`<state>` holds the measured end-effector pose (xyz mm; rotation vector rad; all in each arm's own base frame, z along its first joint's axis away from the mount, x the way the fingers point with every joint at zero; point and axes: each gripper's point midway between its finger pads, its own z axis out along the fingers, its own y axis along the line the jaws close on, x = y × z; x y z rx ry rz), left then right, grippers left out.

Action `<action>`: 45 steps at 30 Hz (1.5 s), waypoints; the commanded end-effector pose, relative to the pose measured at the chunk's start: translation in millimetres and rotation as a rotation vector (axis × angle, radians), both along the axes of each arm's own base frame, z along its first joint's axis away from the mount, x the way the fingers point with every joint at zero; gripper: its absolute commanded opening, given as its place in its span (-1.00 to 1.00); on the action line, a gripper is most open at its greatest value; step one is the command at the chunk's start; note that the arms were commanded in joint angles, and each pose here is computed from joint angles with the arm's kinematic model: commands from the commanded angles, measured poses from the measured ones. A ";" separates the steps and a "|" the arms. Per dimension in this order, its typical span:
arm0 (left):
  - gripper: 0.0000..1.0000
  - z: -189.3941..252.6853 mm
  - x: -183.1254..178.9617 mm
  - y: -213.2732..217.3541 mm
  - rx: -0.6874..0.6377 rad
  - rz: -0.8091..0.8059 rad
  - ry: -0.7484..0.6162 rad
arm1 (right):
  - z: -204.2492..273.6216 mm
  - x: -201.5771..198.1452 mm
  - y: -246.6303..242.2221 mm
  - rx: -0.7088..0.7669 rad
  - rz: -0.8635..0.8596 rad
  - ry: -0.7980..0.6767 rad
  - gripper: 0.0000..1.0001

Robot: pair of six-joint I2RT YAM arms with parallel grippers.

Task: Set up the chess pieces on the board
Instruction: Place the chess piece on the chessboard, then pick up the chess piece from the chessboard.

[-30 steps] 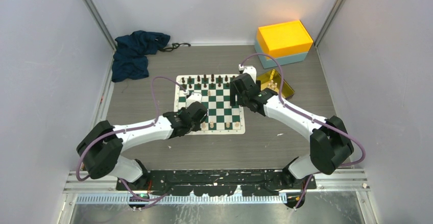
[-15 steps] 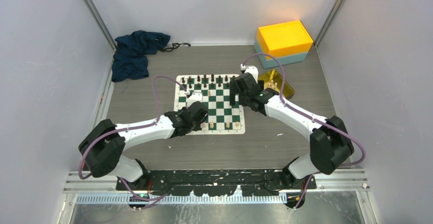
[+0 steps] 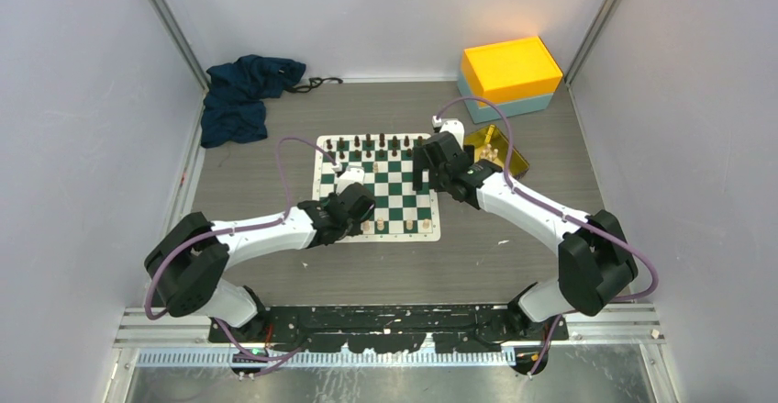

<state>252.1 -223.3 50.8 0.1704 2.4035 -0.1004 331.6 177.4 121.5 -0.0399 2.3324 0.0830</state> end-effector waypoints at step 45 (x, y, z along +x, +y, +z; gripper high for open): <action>0.05 175.5 5.3 56.3 -0.151 0.121 -0.407 | 1.4 65.3 127.9 0.081 0.295 0.015 0.87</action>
